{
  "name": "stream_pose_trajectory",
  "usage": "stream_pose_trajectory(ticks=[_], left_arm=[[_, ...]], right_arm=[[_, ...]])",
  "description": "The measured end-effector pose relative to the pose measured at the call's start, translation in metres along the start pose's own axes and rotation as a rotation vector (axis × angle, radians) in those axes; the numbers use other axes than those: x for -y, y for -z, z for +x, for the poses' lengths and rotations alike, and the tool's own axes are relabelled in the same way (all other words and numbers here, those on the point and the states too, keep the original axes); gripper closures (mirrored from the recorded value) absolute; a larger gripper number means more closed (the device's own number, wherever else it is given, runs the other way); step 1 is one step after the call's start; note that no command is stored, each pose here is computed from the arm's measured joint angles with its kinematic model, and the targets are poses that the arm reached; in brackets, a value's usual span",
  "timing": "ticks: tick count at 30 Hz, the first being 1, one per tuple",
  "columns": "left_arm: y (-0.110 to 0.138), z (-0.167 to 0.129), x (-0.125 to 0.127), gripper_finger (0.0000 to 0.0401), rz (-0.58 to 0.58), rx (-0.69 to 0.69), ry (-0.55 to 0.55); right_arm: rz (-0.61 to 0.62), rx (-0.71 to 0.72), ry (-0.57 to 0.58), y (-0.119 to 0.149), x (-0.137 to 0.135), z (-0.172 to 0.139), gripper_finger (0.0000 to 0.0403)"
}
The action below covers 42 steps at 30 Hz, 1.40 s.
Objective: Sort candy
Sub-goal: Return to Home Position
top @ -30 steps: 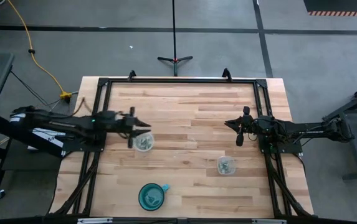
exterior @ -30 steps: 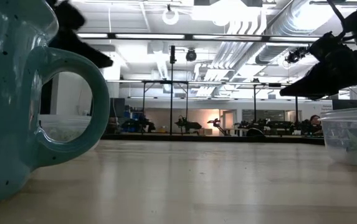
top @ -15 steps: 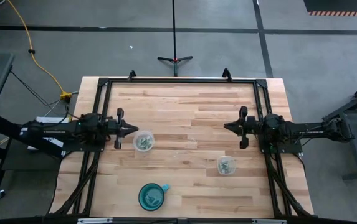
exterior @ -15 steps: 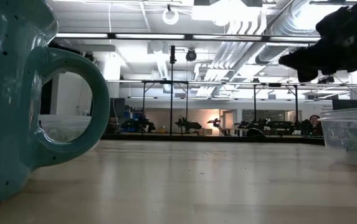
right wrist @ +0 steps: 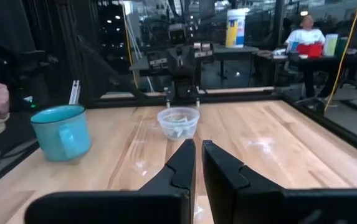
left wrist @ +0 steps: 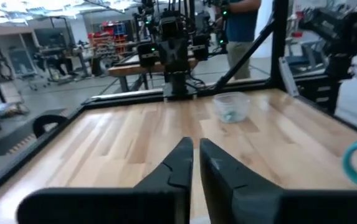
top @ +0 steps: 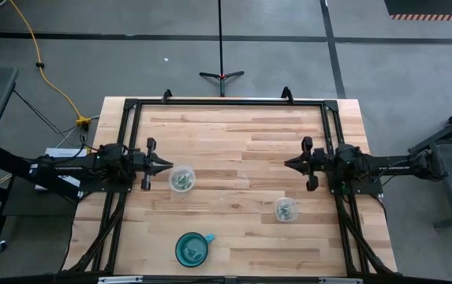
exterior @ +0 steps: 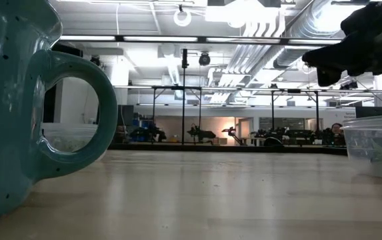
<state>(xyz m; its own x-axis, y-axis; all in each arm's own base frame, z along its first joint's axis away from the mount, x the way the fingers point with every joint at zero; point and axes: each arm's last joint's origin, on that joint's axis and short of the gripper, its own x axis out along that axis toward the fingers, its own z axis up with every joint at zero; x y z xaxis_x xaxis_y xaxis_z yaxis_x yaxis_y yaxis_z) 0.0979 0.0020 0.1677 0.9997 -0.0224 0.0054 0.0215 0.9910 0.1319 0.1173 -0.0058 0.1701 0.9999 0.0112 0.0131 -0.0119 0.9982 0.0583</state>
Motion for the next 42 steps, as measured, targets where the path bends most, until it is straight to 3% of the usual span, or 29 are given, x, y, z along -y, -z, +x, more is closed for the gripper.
stream_pose_trajectory(ticks=[5,14,26,36,42], left_arm=[[-0.0005,0.0000,0.0008,0.0380,-0.057,0.007,0.029],[-0.0006,0.0000,0.0010,0.0330,-0.055,0.009,0.037],[-0.0006,0.0000,0.0007,0.0369,-0.040,0.008,0.025],[-0.0006,0.0000,0.0007,0.0319,-0.039,0.008,0.024],[-0.0005,0.0000,0.0006,0.0310,-0.040,0.007,0.021]], right_arm=[[-0.014,0.003,-0.005,-0.0003,-0.0004,-0.0028,0.0384],[-0.017,0.023,0.047,-0.0019,0.0009,-0.0050,0.0382],[-0.016,0.024,0.046,-0.0019,0.0009,-0.0050,0.0379],[-0.016,0.023,0.046,-0.0017,0.0009,-0.0050,0.0378],[-0.016,0.023,0.046,-0.0017,0.0009,-0.0050,0.0377]])
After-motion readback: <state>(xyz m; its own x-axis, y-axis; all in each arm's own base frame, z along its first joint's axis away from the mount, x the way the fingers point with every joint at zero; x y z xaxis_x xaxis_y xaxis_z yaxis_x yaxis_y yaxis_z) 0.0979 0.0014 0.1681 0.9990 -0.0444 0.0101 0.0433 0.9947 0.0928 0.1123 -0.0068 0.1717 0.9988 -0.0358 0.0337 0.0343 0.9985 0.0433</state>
